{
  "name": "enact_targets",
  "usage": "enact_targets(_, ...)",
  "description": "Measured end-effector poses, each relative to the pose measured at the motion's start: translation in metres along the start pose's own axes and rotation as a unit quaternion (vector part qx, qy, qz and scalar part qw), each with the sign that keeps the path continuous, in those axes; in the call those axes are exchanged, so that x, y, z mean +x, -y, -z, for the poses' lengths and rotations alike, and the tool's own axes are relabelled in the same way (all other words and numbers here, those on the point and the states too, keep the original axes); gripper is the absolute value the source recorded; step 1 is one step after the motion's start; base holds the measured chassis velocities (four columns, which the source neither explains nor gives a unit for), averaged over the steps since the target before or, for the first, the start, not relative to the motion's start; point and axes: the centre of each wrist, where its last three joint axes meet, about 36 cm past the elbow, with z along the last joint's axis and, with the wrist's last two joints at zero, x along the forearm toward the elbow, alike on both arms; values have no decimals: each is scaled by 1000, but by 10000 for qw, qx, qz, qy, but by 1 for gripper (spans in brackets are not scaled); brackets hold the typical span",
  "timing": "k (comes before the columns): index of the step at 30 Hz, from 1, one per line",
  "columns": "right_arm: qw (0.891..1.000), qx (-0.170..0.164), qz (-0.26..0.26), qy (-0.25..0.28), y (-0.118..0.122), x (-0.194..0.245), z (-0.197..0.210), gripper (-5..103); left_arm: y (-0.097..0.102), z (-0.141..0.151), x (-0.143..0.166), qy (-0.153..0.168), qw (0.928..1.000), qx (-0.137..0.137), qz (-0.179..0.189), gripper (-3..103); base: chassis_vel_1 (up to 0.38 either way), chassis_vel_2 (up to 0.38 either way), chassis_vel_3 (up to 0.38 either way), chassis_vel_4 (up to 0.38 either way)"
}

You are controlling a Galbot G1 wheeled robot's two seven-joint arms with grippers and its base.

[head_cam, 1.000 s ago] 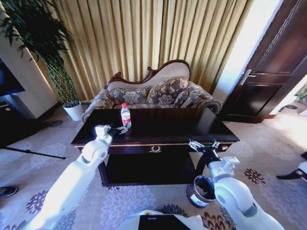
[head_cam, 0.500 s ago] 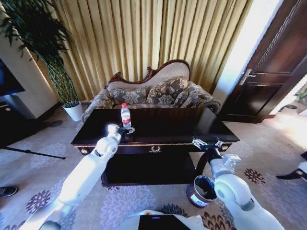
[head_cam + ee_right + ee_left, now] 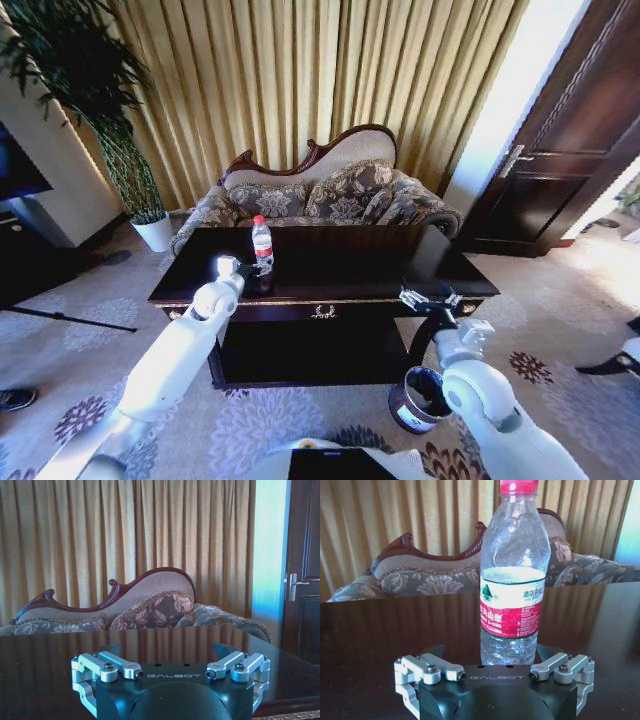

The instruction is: Move to the front of the table and place the trash on the table into the trash bin.

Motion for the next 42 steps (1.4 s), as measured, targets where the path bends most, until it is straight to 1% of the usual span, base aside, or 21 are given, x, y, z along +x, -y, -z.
enact_targets(9,10000,8,-47,43,3,-7,-3,100,4,5,-17,56,9996,-61,-254,100,0,0,0,0)
enact_targets(16,10000,16,-79,45,5,-9,-5,100,6,6,-23,37,9995,-91,-291,100,0,0,0,0)
enact_targets(17,9999,15,-87,55,6,-10,-5,100,6,6,-24,36,9995,-105,-307,103,0,0,0,0)
enact_targets(18,9999,15,-93,61,6,-10,-5,100,5,7,-24,36,9994,-115,-319,100,0,0,0,0)
enact_targets(20,9999,13,-95,67,6,-10,-5,100,5,7,-25,36,9994,-118,-321,100,0,0,0,0)
enact_targets(23,9999,7,-99,87,6,-11,-4,100,5,7,-26,37,9994,-113,-320,84,0,0,0,0)
enact_targets(24,9999,7,-99,87,6,-11,-4,100,5,7,-26,37,9994,-113,-320,84,0,0,0,0)
enact_targets(27,9999,1,-99,105,6,-12,-4,100,4,5,-26,54,9995,-91,-311,68,0,0,0,0)
enact_targets(29,9999,1,-98,107,6,-12,-4,100,4,4,-26,56,9995,-86,-311,68,0,0,0,0)
enact_targets(32,9999,0,-86,120,6,-13,-3,100,3,3,-23,83,9993,-75,-348,53,0,0,0,0)
enact_targets(33,9999,0,-86,120,6,-13,-3,100,3,3,-23,83,9993,-75,-348,53,0,0,0,0)
enact_targets(34,9999,-1,-72,134,6,-13,-2,100,4,2,-21,107,9993,-70,-365,50,0,0,0,0)
enact_targets(35,9999,-4,-58,149,5,-14,-1,100,4,2,-20,142,9991,-74,-380,50,0,0,0,0)
enact_targets(36,9999,-22,-22,169,4,-16,1,100,4,1,-18,227,9989,-118,-404,43,0,0,0,0)
enact_targets(37,9998,-47,11,180,4,-16,3,100,4,0,-15,285,9985,-161,-428,43,0,0,0,0)
enact_targets(38,9998,-83,62,198,3,-17,6,100,4,0,-12,347,9982,-210,-450,40,0,0,0,0)
enact_targets(39,9998,-83,62,198,3,-17,6,100,4,0,-12,347,9982,-210,-450,40,0,0,0,0)
enact_targets(40,9996,-115,109,214,2,-17,8,100,4,0,-10,402,9978,-243,-460,36,0,0,0,0)
enact_targets(42,9989,-266,283,271,0,-16,20,100,1,0,1,654,9958,-418,-480,32,0,0,0,0)
